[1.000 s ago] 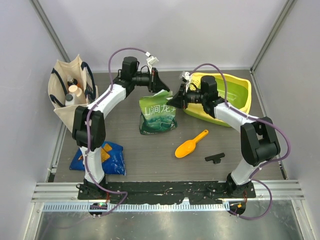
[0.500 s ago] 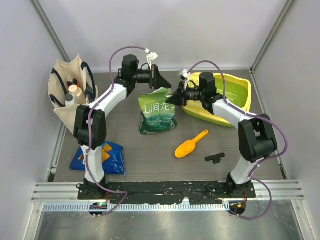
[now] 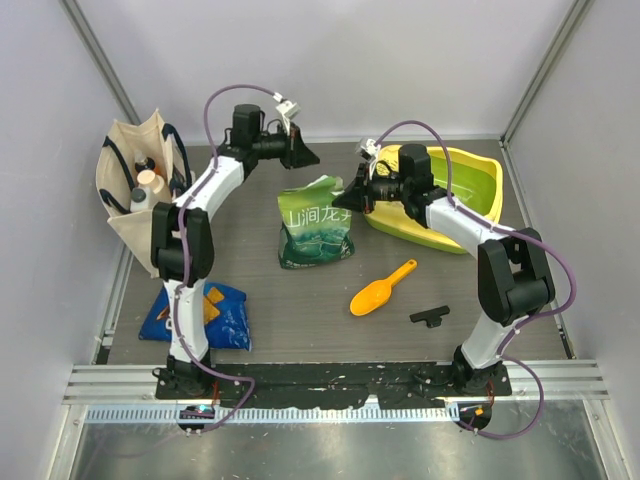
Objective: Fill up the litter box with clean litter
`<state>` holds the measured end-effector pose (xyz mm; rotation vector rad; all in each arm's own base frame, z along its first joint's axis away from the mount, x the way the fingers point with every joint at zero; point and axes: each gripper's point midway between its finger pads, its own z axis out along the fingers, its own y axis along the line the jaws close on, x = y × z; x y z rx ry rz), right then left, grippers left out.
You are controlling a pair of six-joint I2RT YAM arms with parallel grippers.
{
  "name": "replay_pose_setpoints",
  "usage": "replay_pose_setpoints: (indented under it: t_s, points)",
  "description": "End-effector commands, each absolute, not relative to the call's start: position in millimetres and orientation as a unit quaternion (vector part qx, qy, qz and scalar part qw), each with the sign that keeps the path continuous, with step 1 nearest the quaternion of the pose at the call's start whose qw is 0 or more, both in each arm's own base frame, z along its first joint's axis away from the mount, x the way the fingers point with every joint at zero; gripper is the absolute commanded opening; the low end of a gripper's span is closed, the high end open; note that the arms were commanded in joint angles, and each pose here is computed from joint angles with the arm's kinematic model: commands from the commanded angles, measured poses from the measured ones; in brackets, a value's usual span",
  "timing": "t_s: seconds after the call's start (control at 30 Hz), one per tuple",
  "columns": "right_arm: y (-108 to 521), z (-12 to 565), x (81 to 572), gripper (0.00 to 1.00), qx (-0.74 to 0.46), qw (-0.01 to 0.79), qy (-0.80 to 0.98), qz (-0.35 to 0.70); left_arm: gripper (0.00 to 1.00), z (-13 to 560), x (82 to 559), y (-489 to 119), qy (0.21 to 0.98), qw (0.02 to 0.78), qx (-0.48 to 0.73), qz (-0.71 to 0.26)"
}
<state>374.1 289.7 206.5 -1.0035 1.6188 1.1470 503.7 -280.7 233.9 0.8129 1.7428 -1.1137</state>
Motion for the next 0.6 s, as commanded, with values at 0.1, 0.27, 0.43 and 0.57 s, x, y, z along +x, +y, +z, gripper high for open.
replay_pose_setpoints:
  t_s: [0.1,0.27,0.43,0.57]
  points:
    - [292,229,383,0.13,-0.418,0.471,0.628,0.457,0.03,212,461,-307,0.684,0.398,0.39,-0.471]
    - [293,228,384,0.13,-0.417,0.47,0.629,0.458,0.02,218,441,-323,0.666,0.378,0.4,-0.504]
    - [293,227,385,0.13,-0.415,0.469,0.631,0.458,0.01,221,423,-329,0.658,0.363,0.4,-0.524]
    - [292,224,386,0.13,-0.409,0.468,0.635,0.459,0.01,220,412,-329,0.657,0.356,0.4,-0.531]
